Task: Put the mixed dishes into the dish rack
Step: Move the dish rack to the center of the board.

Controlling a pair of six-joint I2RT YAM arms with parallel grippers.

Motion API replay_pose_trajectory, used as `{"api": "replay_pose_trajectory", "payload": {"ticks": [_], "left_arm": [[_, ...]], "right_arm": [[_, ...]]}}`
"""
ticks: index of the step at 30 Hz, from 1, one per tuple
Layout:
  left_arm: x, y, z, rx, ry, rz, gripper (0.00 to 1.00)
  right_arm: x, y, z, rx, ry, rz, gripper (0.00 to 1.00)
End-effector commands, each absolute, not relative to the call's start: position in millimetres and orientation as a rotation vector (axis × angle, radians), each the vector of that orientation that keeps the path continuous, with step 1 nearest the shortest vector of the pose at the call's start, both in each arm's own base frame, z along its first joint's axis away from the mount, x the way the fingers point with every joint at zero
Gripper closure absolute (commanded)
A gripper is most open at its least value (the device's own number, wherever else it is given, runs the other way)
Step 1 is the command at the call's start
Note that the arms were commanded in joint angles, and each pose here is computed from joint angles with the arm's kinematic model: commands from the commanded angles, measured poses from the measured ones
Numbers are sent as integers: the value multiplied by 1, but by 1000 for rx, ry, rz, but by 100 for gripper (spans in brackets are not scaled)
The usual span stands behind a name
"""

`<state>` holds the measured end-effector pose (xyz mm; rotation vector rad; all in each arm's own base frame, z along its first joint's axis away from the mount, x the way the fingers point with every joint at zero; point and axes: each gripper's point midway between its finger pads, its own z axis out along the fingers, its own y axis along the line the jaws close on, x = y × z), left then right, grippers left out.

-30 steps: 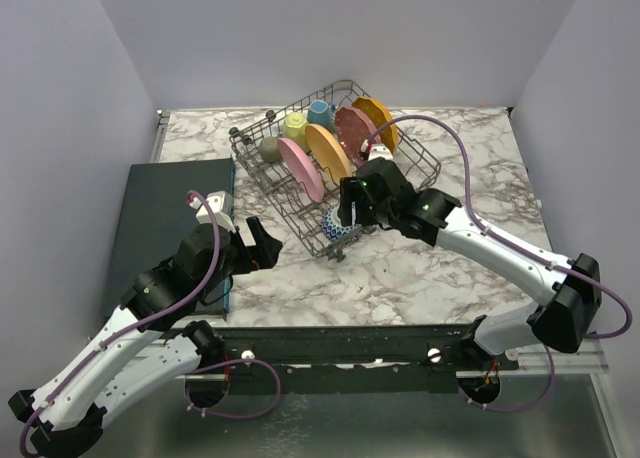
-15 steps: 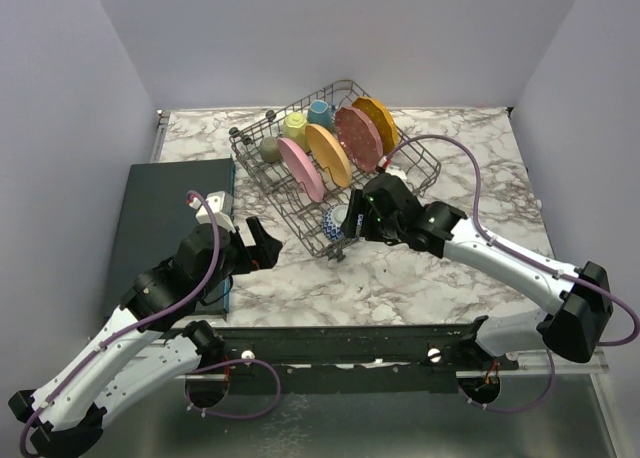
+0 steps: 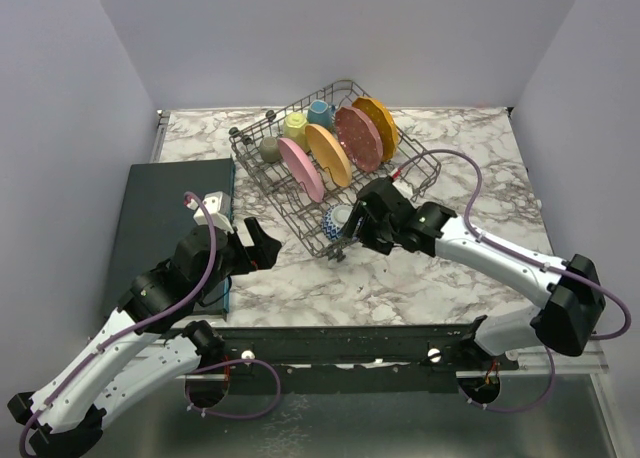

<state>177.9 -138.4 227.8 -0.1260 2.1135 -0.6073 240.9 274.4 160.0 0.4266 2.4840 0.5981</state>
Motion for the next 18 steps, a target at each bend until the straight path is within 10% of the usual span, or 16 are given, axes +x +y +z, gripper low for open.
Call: {"api": "replay_pose_trajectory", "payload": {"ticks": [1, 18], "left_arm": [[180, -136, 229, -133, 2091, -601, 1], [180, -135, 229, -133, 2091, -601, 1]], "right_arm": [[237, 276, 142, 583, 2550, 547, 32], [254, 283, 126, 724, 2516, 497, 43]]}}
